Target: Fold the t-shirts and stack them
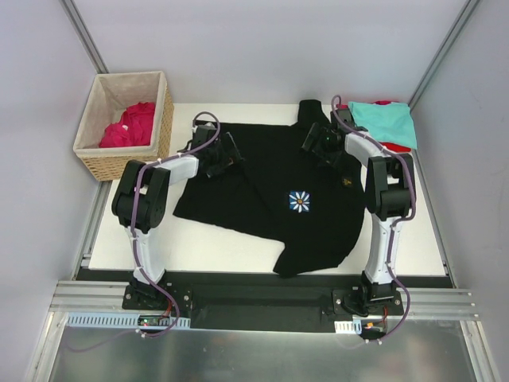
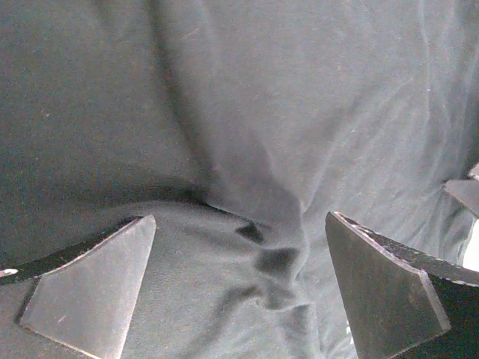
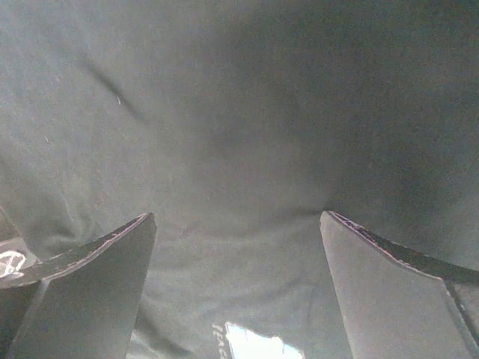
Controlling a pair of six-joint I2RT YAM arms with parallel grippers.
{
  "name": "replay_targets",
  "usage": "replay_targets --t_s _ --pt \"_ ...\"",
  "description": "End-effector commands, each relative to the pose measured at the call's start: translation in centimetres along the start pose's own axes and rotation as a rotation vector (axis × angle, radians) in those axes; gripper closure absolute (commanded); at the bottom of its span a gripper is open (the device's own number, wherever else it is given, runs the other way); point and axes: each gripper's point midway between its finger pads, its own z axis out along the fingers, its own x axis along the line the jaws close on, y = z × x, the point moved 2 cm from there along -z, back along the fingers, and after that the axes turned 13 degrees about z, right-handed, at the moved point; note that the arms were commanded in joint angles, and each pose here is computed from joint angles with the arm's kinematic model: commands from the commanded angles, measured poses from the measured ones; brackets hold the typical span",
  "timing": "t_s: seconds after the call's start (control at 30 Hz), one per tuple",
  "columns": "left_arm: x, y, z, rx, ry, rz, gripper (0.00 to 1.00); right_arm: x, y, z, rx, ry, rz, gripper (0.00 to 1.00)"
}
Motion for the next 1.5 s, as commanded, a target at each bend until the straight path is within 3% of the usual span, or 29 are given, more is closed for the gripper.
replay_targets --t_s 0.0,0.37,0.83,0.97,1.0,1.07,1.1,1.2,1.23,1.3,1.33,1.47 --pt "2.7 0.6 0.1 0.030 0.073 -0.002 0.01 -0.9 1.8 0.8 -0.009 -0.049 -0.004 0.03" --pt "4.4 1.7 -1.5 0.014 0.099 -0.016 0.01 -0.1 2.8 2.0 0.001 -0.041 0.004 0.03" --pt "3.4 3.4 -1.9 -0.021 0.074 -0.024 0.01 2.5 4.7 3.6 0.012 0.016 -0.012 0.03" --pt "0.7 5.6 -4.6 -0.082 -0.016 0.026 0.01 4.8 4.9 0.0 -0.070 0.103 -0.112 0.03" --pt "-0.2 6.2 -5.5 -0.099 -0.050 0.035 0.01 7.3 5.6 -4.7 -0.154 0.180 -0.155 0.03" --pt "-3.4 7.4 -8.7 -0.141 -0.157 0.068 0.01 7.8 3.8 -7.2 -0.190 0.223 -0.202 0.03" --pt "-4.4 7.6 -9.9 -0.153 -0.189 0.081 0.01 9.4 3.3 -11.4 -0.243 0.272 -0.248 0.04" --pt "-7.8 7.1 -15.0 -0.205 -0.293 0.131 0.01 8.0 -1.1 -15.0 -0.200 0.213 -0.283 0.04" --pt "-8.6 6.7 -17.4 -0.231 -0.319 0.146 0.01 8.1 -2.6 -18.6 -0.229 0.245 -0.293 0.03" --pt "-9.1 4.9 -19.3 -0.220 -0.341 0.147 0.01 5.6 -7.0 -18.7 -0.177 0.213 -0.310 0.03" --pt "-8.8 3.6 -20.7 -0.225 -0.348 0.145 0.01 5.2 -8.5 -20.9 -0.193 0.242 -0.309 0.03" --pt "-6.4 -1.2 -22.5 -0.200 -0.316 0.115 0.01 -2.0 -14.9 -21.2 -0.157 0.113 -0.334 0.03"
